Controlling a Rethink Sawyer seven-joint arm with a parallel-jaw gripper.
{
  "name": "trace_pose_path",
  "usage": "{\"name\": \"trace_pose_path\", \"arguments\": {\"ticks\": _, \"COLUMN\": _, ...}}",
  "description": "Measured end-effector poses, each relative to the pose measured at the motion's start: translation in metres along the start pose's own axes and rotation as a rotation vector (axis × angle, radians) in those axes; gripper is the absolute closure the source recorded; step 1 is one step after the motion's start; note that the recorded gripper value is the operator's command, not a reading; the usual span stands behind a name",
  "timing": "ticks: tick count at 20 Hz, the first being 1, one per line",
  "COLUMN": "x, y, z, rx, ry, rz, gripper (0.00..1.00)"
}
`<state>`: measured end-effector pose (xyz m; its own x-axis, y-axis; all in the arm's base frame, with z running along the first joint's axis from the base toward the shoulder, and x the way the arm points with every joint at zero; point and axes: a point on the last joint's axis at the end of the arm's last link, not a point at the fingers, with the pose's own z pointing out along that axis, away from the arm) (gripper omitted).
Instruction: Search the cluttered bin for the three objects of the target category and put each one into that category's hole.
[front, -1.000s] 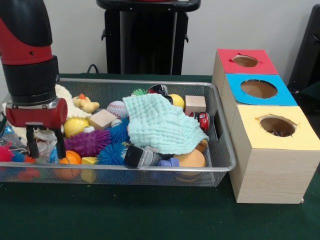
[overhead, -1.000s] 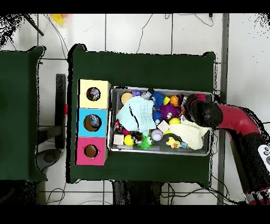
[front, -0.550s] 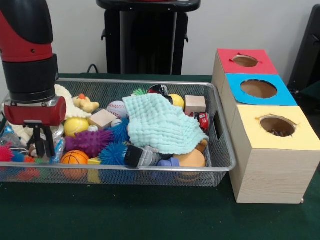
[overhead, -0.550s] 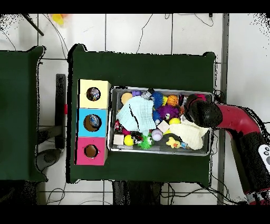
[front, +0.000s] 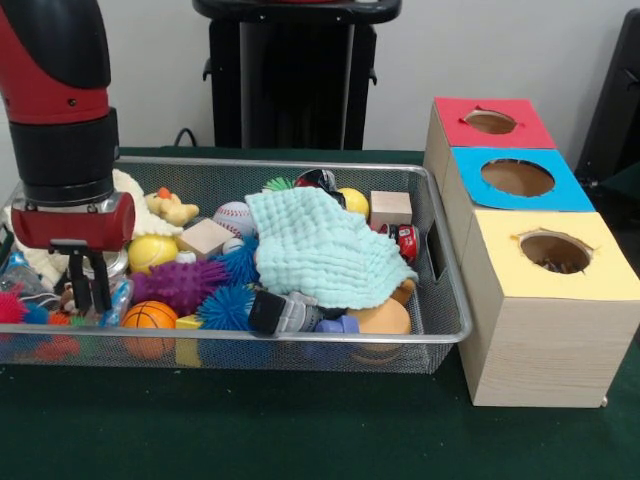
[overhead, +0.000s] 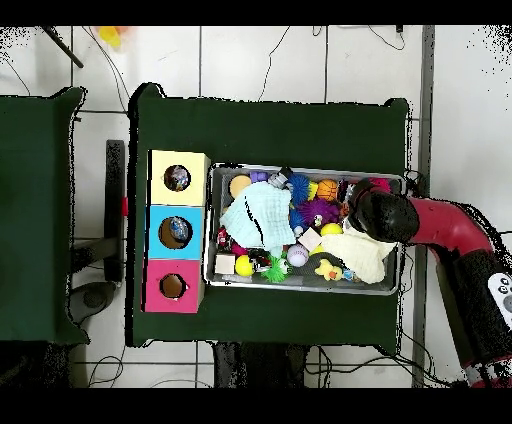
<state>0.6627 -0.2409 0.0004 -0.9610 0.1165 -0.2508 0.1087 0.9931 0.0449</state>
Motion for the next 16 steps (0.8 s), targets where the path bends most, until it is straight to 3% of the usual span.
{"name": "trace_pose_path", "arguments": {"ticks": 5, "x": 0.004, "y": 0.001, "z": -0.002, "rx": 0.002, "ry": 0.006, "rz": -0.004, "gripper": 1.0}}
{"name": "trace_pose_path", "arguments": {"ticks": 16, "x": -0.007, "y": 0.014, "z": -0.054, "rx": -0.006, "ry": -0.002, "rz": 0.017, "gripper": 1.0}}
